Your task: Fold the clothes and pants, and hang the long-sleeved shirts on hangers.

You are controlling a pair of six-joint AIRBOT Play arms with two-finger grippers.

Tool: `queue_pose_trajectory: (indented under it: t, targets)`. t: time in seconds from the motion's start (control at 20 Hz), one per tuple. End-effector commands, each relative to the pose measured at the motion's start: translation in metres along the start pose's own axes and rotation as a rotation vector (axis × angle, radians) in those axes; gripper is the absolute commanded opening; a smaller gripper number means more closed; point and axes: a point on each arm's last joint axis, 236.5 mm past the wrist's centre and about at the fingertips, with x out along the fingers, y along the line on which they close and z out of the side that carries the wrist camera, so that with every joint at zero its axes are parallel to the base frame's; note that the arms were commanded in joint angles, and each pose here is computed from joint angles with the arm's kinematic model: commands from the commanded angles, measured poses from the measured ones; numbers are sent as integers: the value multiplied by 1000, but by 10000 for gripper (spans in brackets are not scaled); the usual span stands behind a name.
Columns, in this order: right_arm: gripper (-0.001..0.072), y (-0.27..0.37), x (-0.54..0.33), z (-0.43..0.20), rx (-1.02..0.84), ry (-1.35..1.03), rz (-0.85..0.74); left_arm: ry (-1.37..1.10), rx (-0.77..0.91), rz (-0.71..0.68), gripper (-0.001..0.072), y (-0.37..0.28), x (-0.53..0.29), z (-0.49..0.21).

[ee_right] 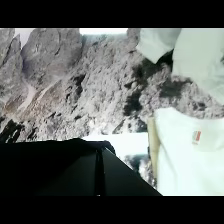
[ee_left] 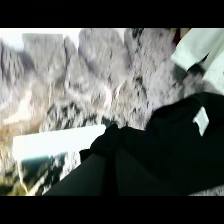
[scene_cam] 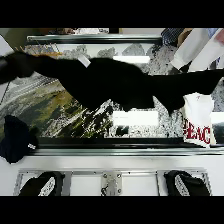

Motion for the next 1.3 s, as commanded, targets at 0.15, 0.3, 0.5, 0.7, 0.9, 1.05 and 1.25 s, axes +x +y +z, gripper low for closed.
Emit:
queue_pose_trajectory:
  t: [0.15, 0.3, 0.5, 0.7, 0.9, 1.05, 1.25]
  targets:
    - [8, 4, 85, -131, 85, 370, 74, 362, -268, 48, 9, 78, 92, -141]
    - [9, 8, 117, -205, 105, 542, 86, 502, -370, 72, 9, 102, 117, -199]
    - [9, 1, 166, -225, 135, 557, 63, 612, -441, 82, 8, 116, 132, -238]
    - [719, -7, 194, -194, 126, 497, 43, 631, -442, 92, 9, 121, 134, -244]
    - [716, -5, 156, -230, 84, 675, 42, 599, -427, 97, 9, 120, 132, -236]
    - [716, 9, 139, -313, 190, 869, 31, 588, -422, 99, 9, 121, 133, -233]
    - [716, 34, 150, -373, 265, 909, 73, 588, -422, 98, 8, 121, 133, -233]
